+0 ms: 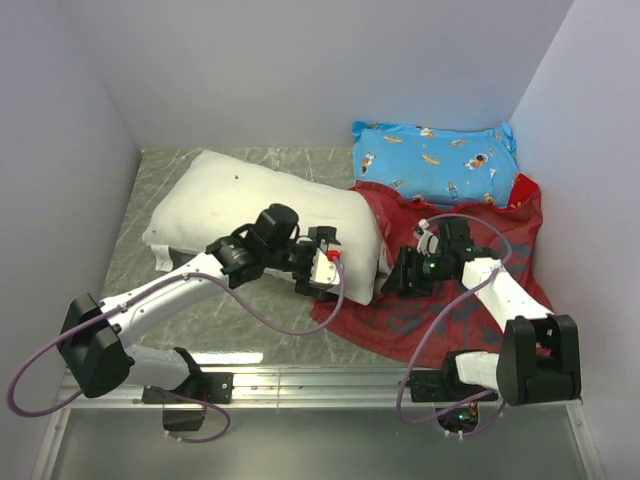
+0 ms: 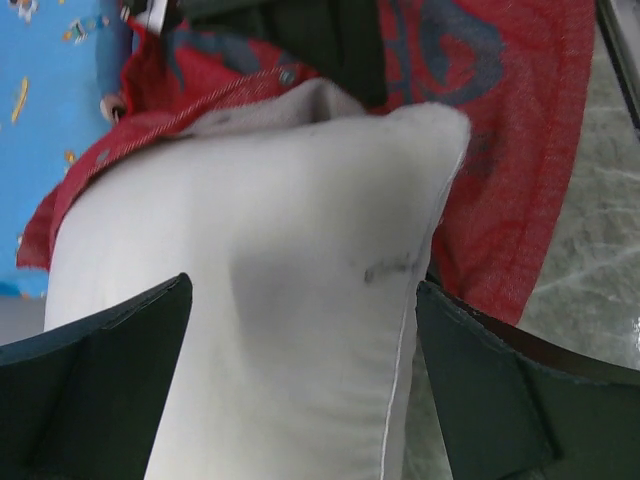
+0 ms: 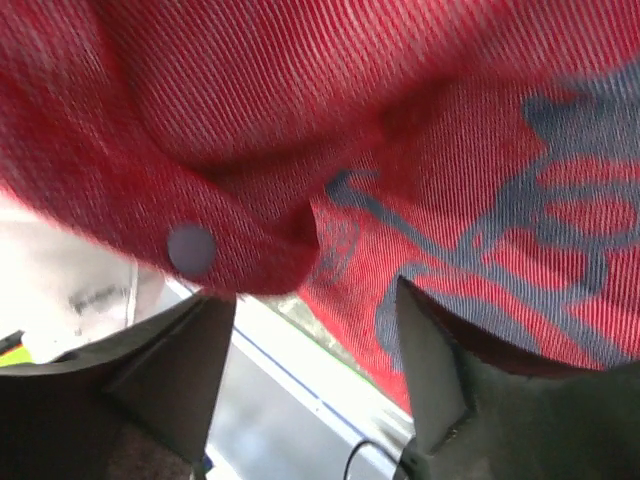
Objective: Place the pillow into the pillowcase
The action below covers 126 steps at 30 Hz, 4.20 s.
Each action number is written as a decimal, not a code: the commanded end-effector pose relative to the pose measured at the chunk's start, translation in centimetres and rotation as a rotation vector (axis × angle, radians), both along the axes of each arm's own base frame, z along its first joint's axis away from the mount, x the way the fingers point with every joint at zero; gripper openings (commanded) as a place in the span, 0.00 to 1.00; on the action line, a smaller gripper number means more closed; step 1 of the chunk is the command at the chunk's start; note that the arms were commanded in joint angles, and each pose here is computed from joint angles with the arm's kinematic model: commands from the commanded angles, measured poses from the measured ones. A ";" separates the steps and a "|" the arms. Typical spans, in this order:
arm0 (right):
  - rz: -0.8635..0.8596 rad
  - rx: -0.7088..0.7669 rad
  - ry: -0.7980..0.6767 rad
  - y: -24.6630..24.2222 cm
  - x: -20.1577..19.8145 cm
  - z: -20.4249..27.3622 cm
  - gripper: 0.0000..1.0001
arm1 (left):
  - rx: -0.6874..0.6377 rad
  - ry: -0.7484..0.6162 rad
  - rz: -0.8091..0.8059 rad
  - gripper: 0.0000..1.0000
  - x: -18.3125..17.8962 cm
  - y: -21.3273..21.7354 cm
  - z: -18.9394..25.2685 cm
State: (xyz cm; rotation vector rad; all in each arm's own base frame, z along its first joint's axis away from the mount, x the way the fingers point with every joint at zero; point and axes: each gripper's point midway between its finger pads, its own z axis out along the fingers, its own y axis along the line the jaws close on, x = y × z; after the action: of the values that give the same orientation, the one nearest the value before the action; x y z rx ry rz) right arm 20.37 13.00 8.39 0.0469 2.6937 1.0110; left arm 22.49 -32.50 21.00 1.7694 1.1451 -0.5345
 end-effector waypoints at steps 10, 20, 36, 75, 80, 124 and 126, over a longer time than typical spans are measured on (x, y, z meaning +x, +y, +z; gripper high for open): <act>0.174 0.136 -0.044 3.2 1.2 2.6 0.00 | -0.043 0.076 0.017 0.75 1.6 -5.7 -3.8; 0.441 0.402 -0.144 5.4 -4.0 11.7 0.00 | -0.163 0.388 0.447 0.00 11.3 -8.3 -4.3; 0.293 0.472 -0.165 9.6 3.3 14.7 0.00 | -0.084 0.534 -0.123 0.13 -9.4 -3.2 -3.0; 0.504 -0.034 -0.320 5.2 20.6 9.2 0.81 | -0.074 0.277 0.362 0.98 19.2 3.5 2.7; 0.536 0.014 -0.319 5.7 19.1 8.9 0.81 | -0.049 0.303 0.327 0.99 18.3 3.5 1.0; 0.141 0.408 -0.468 24.6 28.6 19.2 0.00 | -0.283 0.376 0.186 0.00 12.0 1.0 6.1; 0.122 0.400 -0.499 24.5 30.0 19.3 0.00 | -0.306 0.360 0.320 0.00 14.4 2.6 5.2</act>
State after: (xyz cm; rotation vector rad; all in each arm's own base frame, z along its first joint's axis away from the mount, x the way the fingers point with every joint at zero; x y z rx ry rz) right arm 46.68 36.34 23.45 -0.3192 2.2346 1.3731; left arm 35.43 -29.18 21.74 1.4015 1.5615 -0.8011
